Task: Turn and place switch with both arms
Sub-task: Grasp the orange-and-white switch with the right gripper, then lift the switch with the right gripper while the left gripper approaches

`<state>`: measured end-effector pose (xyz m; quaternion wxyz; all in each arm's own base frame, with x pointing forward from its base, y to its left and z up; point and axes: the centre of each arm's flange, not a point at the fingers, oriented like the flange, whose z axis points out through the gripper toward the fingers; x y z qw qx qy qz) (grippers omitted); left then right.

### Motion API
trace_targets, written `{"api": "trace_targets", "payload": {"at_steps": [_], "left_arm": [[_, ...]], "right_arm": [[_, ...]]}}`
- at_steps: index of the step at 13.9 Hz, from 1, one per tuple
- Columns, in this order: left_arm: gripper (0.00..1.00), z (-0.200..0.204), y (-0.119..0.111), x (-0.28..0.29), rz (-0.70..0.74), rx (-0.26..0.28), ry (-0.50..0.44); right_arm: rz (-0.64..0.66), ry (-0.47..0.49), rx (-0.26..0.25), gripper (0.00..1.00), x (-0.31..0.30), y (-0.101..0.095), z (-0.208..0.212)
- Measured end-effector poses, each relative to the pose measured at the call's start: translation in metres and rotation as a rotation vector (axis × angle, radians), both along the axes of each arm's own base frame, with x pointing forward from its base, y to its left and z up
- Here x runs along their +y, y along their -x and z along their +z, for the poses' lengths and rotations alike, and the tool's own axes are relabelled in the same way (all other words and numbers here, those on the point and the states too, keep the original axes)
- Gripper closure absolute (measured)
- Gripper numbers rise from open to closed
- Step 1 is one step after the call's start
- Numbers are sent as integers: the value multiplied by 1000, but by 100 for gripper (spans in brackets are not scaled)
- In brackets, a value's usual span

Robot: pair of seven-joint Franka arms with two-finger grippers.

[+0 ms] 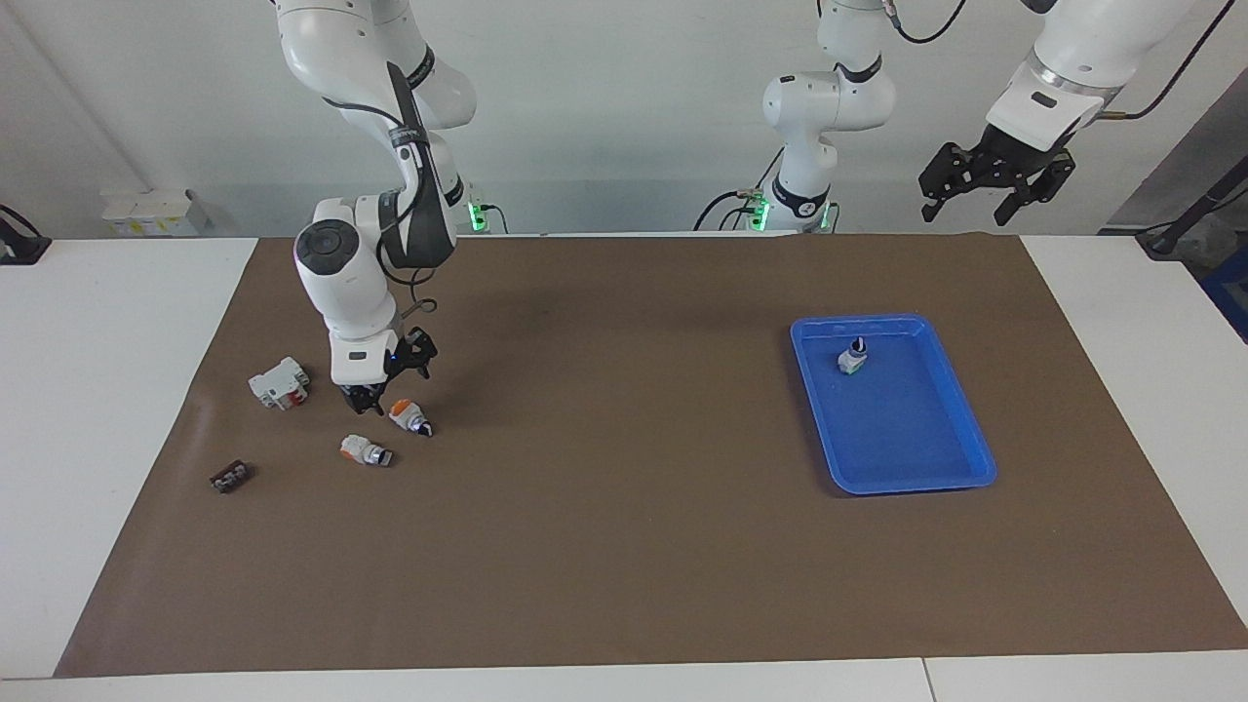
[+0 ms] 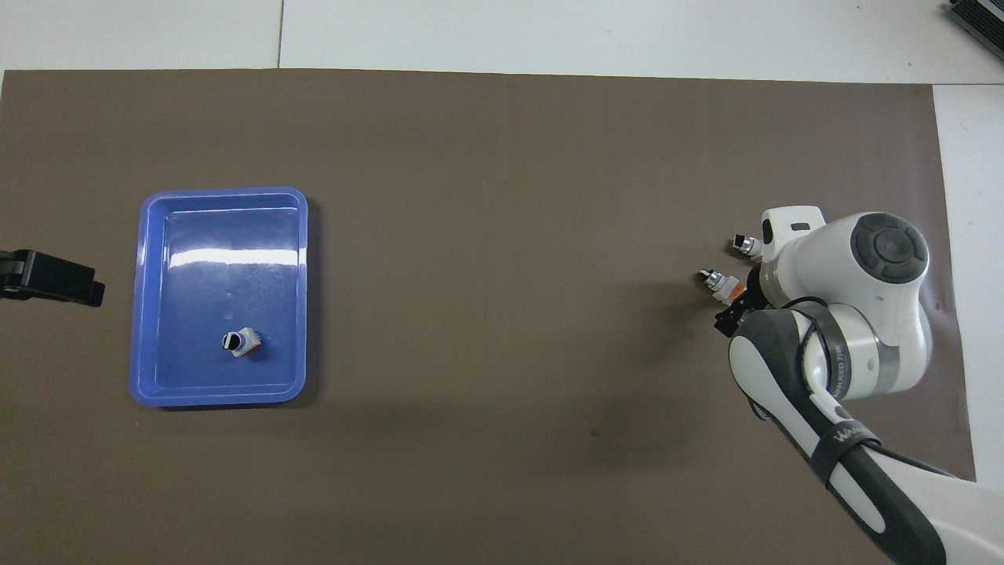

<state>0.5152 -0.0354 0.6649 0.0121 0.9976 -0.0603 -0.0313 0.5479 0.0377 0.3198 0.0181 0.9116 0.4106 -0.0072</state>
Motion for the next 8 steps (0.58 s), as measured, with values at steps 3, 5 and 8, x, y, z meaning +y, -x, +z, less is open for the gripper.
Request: {"api": "trace_targets", "payload": {"at_steps": [3,5,8], "left_arm": [[0,0,0,0,0,0,0],[0,0,0,0,0,0,0],[0,0,0,0,0,0,0]], "right_arm": [[48,-4,-27,25,-2,3,-14],[54,-6,-42,30,-2,1,-18],[57,-8,-47,30,-2,0,-25]]}}
